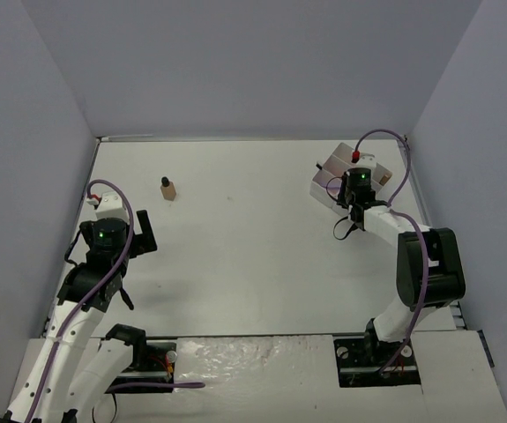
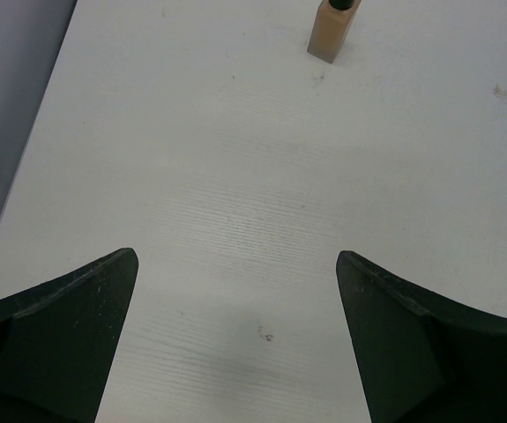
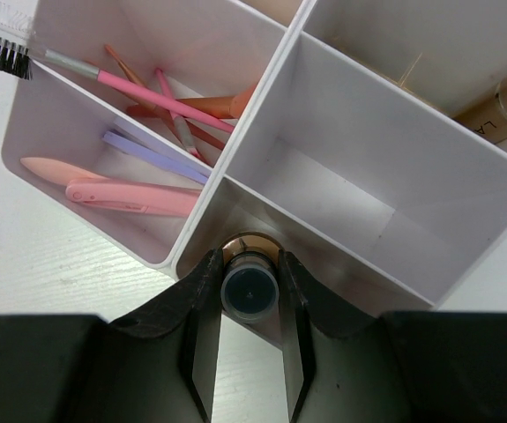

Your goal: Organize the makeup

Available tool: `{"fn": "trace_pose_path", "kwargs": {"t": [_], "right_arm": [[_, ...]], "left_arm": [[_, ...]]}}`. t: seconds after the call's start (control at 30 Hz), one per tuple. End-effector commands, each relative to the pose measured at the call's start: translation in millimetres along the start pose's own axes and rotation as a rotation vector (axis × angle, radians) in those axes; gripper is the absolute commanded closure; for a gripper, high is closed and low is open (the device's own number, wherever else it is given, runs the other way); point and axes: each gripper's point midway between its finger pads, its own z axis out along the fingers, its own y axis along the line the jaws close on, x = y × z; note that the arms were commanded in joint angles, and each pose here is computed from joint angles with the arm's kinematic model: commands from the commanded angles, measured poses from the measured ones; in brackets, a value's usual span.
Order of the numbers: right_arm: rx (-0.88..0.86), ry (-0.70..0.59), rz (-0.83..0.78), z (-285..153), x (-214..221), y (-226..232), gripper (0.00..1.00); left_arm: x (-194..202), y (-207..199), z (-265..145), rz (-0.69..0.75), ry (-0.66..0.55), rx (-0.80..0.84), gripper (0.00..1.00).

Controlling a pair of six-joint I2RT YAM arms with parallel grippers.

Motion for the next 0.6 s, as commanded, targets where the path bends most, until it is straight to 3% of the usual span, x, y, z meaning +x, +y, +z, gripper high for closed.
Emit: {"fn": "trace_pose_path", "kwargs": {"t": [0.0, 0.13, 0.27, 0.57], "right_arm": [[-0.020, -0.116, 0.021, 1, -34, 5, 0.88], [-0.029, -0.113, 0.013, 1, -34, 6, 0.70], [-0.032, -0.113, 0.005, 1, -37, 7, 0.61], [-0.030, -0.119, 0.011, -11, -49, 6, 0.58]], "left_arm": [[-26, -4, -1, -0.015, -0.073, 0.015, 0.06], [-25, -4, -1, -0.016, -0.073, 0.016, 0.06], [-26, -4, -2, -0.017, -0.075, 0.016, 0.06], [-25, -5, -2, -0.017, -0.074, 0.022, 0.05]]}}
